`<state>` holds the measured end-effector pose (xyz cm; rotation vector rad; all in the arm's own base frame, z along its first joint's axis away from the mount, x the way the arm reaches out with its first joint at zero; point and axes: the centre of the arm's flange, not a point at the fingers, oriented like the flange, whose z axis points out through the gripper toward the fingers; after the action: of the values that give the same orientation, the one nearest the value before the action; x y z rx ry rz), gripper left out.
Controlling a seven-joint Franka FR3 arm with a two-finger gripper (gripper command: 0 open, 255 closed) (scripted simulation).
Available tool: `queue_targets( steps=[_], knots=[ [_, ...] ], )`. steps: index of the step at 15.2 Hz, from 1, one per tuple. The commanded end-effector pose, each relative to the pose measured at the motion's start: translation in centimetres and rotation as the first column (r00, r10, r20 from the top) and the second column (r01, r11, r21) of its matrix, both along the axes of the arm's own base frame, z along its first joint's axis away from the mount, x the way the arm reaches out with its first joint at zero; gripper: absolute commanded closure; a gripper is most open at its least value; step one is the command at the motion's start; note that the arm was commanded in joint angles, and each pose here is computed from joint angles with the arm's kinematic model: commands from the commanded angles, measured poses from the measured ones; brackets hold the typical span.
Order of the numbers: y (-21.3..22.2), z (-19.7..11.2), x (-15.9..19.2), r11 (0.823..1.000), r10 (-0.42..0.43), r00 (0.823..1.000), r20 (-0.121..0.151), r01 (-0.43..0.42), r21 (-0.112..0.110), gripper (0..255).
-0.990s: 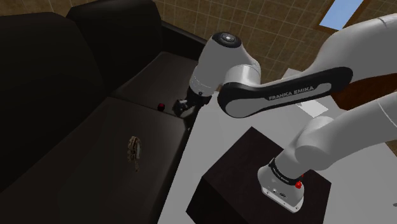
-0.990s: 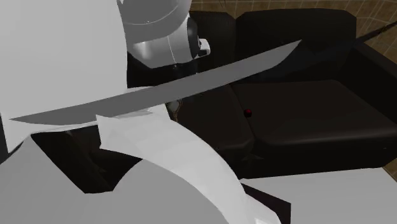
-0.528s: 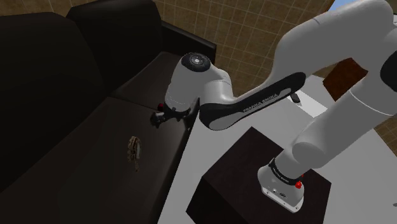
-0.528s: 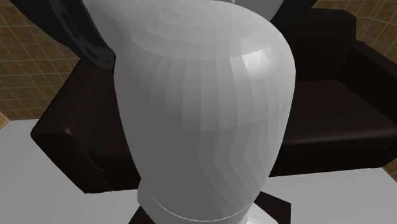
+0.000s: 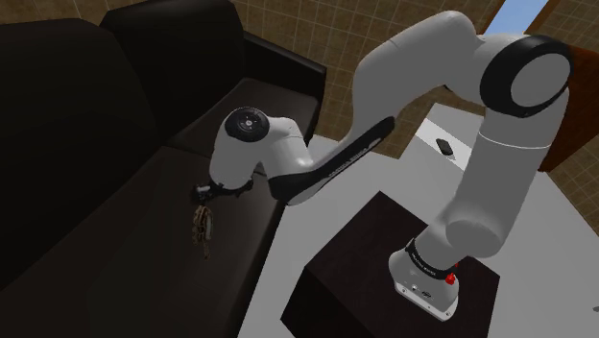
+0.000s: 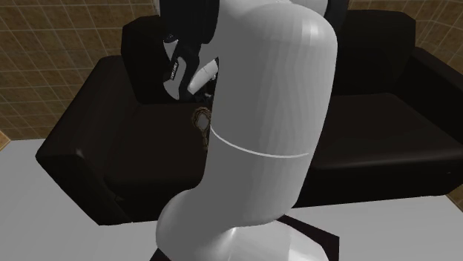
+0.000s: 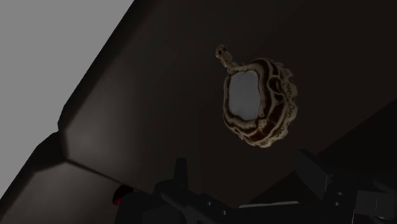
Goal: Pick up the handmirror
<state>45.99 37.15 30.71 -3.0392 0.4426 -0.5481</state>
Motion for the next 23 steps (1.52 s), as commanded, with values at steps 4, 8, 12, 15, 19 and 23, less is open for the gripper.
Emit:
queue_targets(
  steps=[4,8,12,15,19,23],
  knots=[
    [4.2,-3.2,2.6,1.0,-0.022,0.999,0.028,0.022,0.011,0],
    [4.2,-5.4,2.6,1.0,-0.022,0.999,0.028,0.022,0.01,0],
    [4.2,-7.2,2.6,1.0,-0.022,0.999,0.028,0.022,0.01,0],
    [4.2,-7.2,2.7,1.0,-0.022,0.999,0.028,0.022,0.01,255],
    [4.2,-7.2,2.7,1.0,-0.022,0.999,0.028,0.022,0.01,255],
    [4.2,-7.2,2.6,1.0,-0.022,0.999,0.028,0.022,0.01,255]
  ],
)
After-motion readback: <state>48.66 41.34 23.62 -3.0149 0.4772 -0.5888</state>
